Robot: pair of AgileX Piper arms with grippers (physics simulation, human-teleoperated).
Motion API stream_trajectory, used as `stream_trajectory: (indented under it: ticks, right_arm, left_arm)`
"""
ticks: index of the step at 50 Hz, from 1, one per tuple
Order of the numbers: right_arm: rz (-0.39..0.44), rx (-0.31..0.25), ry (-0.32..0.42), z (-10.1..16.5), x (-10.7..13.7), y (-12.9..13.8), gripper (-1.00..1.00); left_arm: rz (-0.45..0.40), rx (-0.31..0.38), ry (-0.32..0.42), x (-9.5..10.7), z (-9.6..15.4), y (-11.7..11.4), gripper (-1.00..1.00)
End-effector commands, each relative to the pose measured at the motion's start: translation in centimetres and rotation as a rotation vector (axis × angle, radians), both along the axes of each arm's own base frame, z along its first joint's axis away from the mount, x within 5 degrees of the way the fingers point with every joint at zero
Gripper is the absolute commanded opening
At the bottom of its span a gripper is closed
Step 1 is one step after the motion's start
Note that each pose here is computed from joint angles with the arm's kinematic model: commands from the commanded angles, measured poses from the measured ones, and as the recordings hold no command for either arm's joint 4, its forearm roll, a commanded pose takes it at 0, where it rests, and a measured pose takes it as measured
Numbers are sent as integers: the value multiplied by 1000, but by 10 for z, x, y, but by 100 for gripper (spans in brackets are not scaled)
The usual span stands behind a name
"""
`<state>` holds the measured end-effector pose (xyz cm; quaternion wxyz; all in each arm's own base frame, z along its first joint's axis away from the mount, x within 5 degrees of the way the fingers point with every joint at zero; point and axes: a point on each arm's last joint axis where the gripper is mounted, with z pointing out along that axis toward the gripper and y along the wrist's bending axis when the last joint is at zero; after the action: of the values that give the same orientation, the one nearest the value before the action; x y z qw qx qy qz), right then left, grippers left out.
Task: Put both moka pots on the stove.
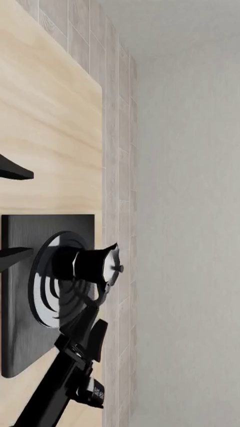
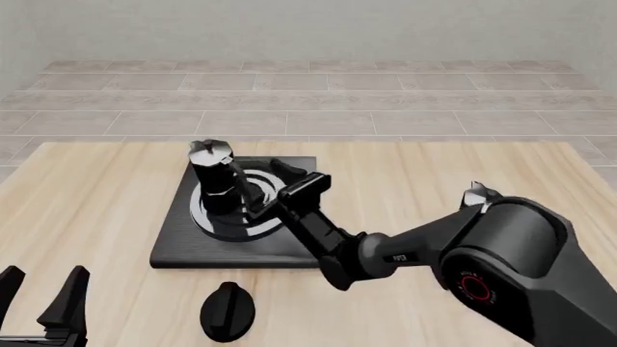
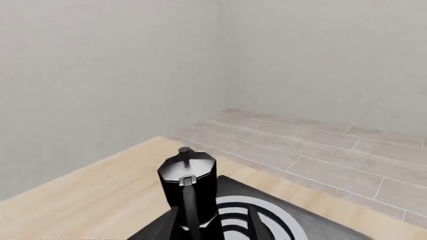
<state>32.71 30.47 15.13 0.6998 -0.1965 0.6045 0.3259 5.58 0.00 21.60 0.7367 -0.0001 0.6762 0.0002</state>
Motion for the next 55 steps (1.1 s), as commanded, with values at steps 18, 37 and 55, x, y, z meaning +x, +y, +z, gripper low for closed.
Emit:
stream_trajectory:
  ticks: [18, 37, 55]
  right_arm:
    - [-99, 4, 9, 29, -19, -70, 100]
    - [-226, 17, -61, 76, -47, -141, 100]
    - [-337, 22, -55, 94, -92, -201, 100]
  left_arm:
    - [0, 0, 0, 0, 0, 0, 100]
    - [0, 0, 0, 0, 0, 0, 100]
    - [0, 0, 0, 0, 0, 0, 100]
